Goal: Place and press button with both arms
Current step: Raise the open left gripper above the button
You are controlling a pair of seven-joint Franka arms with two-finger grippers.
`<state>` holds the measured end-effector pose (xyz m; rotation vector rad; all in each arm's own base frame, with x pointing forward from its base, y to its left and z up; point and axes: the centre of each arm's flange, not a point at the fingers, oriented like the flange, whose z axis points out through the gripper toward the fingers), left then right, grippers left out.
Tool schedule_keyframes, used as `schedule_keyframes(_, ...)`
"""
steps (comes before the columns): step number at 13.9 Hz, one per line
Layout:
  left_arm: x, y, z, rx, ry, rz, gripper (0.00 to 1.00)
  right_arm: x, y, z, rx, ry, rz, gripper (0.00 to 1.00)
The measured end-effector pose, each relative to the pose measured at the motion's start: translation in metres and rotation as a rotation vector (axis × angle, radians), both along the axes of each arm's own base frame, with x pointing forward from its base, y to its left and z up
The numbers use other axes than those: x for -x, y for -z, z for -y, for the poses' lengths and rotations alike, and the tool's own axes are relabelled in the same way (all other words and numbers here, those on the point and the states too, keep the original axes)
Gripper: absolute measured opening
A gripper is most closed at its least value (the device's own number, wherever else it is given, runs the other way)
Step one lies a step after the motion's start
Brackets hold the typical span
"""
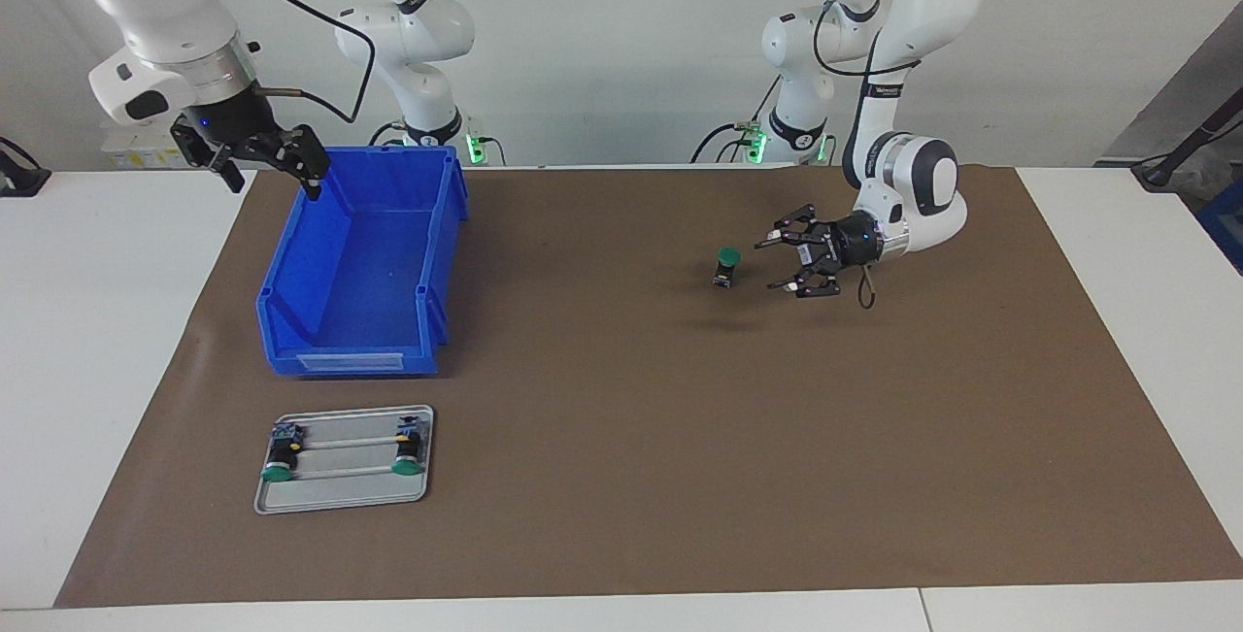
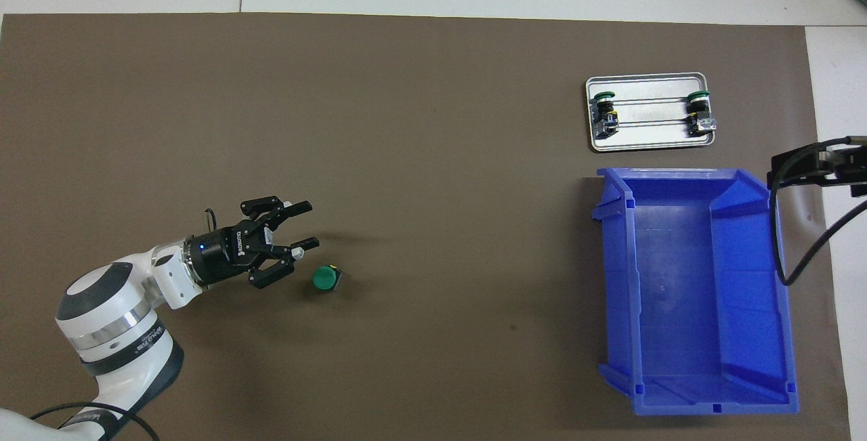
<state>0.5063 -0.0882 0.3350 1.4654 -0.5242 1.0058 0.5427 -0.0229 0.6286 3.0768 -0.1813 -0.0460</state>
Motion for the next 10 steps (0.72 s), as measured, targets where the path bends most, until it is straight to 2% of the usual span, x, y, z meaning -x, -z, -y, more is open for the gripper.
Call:
schedule_keyframes(2,-0.034,-0.051,-0.011,0.01,-0.045,-0.154,0.62,0.0,0.0,0.0,0.0,0.0,0.0,1.0)
schedule_keyframes(4,-0.057,-0.118,-0.017,-0.046,-0.117,-0.299,0.64,0.0,0.0,0.0,0.0,0.0,0.0,1.0)
schedule_keyframes(7,-0.061,-0.2,-0.003,-0.288,-0.09,-0.464,0.65,0.0,0.0,0.0,0.0,0.0,0.0,1.0)
schedule_keyframes(10,-0.059,-0.23,0.019,-0.575,-0.097,-0.567,0.66,0.0,0.0,0.0,0.0,0.0,0.0,1.0)
